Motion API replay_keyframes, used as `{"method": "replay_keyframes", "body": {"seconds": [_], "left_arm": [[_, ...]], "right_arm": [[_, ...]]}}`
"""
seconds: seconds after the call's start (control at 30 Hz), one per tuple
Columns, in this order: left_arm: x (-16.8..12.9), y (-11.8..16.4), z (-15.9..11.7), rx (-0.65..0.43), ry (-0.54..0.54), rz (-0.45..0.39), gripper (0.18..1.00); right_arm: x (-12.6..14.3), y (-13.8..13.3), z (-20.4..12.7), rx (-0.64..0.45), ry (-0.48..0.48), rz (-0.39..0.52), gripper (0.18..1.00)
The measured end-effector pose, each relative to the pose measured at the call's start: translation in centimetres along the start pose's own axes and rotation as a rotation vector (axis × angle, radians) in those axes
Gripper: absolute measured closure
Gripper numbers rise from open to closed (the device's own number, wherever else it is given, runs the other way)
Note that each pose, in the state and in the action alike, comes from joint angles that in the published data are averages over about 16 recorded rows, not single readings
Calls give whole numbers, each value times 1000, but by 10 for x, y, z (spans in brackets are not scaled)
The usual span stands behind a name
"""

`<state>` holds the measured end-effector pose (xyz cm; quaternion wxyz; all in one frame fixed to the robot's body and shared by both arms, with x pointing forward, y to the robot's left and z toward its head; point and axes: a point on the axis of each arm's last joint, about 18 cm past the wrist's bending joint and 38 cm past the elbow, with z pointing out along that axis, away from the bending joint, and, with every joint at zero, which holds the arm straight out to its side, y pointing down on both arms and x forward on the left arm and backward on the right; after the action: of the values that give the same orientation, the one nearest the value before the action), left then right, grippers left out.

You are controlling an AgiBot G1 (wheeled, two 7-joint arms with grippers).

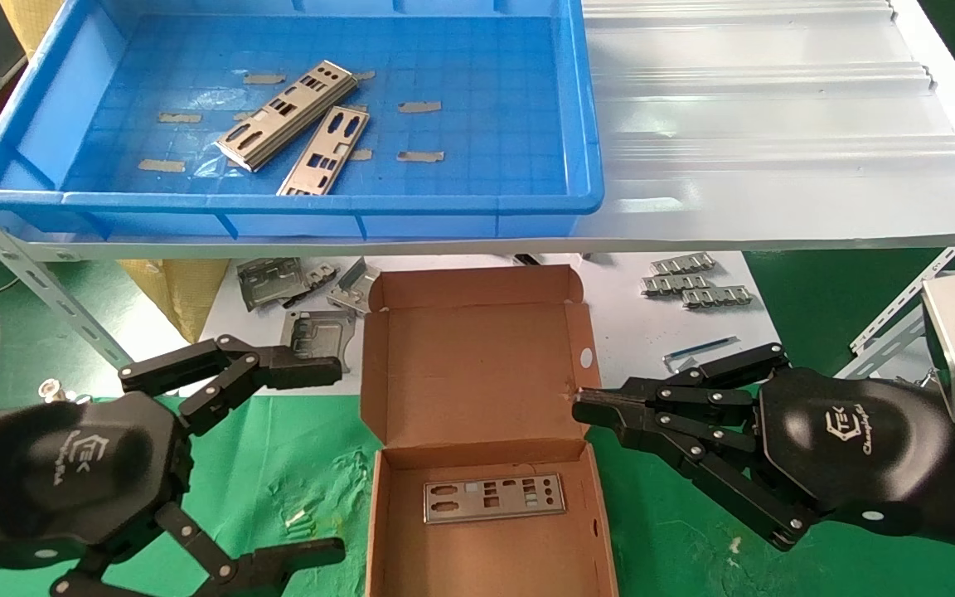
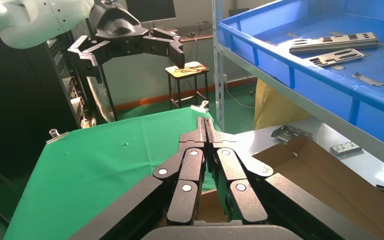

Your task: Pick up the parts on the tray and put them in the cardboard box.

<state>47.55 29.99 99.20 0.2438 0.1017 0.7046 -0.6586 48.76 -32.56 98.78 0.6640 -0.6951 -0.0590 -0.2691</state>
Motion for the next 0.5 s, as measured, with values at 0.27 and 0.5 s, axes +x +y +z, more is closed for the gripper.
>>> {"method": "replay_keyframes", "body": {"seconds": [0.27,0.5], "left_arm": [[-6,-1,3,-17,-11,19,184],[-32,-10,11,-56,-70,61,184]], "right_arm": [[0,0,0,0,0,0,986],[0,0,0,0,0,0,965]]}}
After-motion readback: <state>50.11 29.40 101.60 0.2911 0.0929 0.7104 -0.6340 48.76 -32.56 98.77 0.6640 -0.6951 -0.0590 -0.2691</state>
